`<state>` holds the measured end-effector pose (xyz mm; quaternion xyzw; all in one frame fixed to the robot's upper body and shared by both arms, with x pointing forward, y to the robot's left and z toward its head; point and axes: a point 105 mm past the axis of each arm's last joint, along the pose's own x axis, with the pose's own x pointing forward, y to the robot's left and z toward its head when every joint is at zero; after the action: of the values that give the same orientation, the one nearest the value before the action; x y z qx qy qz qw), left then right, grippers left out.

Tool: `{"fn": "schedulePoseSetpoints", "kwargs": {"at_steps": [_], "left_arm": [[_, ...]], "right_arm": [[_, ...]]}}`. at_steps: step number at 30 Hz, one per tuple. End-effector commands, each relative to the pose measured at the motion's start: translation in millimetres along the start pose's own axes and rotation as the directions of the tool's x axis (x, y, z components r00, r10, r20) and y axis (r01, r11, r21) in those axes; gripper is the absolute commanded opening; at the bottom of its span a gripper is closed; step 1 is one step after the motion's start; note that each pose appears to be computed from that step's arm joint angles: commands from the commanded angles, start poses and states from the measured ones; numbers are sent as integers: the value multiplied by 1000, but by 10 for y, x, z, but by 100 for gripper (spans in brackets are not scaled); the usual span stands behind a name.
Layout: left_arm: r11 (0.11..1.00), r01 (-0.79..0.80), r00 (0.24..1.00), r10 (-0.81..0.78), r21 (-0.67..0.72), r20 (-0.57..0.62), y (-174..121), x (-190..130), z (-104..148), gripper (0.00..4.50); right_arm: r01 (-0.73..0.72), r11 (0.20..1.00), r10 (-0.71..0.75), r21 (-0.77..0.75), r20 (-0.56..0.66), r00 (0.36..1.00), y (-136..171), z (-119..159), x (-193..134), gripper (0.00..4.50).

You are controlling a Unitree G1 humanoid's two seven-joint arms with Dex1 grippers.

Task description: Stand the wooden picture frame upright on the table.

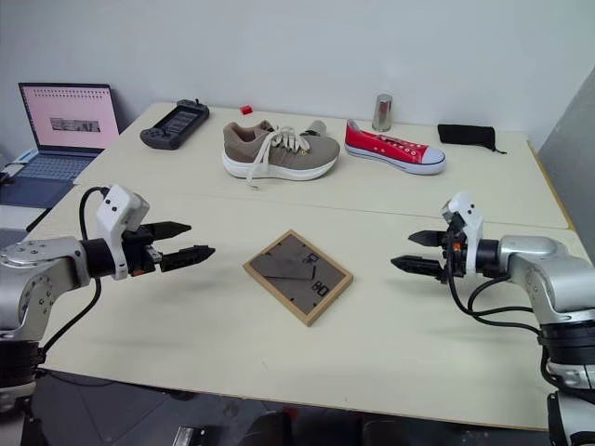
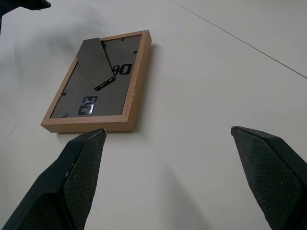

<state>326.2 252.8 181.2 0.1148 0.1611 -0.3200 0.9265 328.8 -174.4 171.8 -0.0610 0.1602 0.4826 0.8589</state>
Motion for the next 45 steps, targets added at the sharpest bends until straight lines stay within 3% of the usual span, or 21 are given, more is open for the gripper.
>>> {"fn": "schedulePoseSetpoints", "kwargs": {"at_steps": [1, 19, 20, 24, 38, 40, 45], "left_arm": [[998, -29, 999, 27, 61, 37, 6, -85, 159, 450], [1000, -20, 1000, 20, 12, 9, -17, -48, 54, 450], [1000, -17, 1000, 17, 9, 11, -24, -43, 50, 432], [1000, 23, 999, -23, -4, 26, -120, 8, 17, 352], [996, 56, 998, -56, -68, 3, -414, 346, -311, 37], [995, 73, 997, -74, -68, -10, -479, 385, -360, 2], [994, 88, 995, -90, -65, -36, -555, 485, -464, 2]], "right_arm": [[-29, 999, 30, -38, 27, 999, 53, 127, -10, 444], [-56, 997, 55, -59, -10, 998, 73, 50, 69, 444], [-49, 997, 48, -65, -12, 999, 56, 45, 83, 448], [-18, 996, 16, -90, -19, 1000, -33, -9, 206, 372], [18, 995, -19, -100, -10, 1000, -62, -206, 720, 24], [11, 995, -12, -96, -13, 1000, -34, -232, 744, 0], [-36, 994, 34, -103, -20, 999, 122, -284, 822, 0]]}}
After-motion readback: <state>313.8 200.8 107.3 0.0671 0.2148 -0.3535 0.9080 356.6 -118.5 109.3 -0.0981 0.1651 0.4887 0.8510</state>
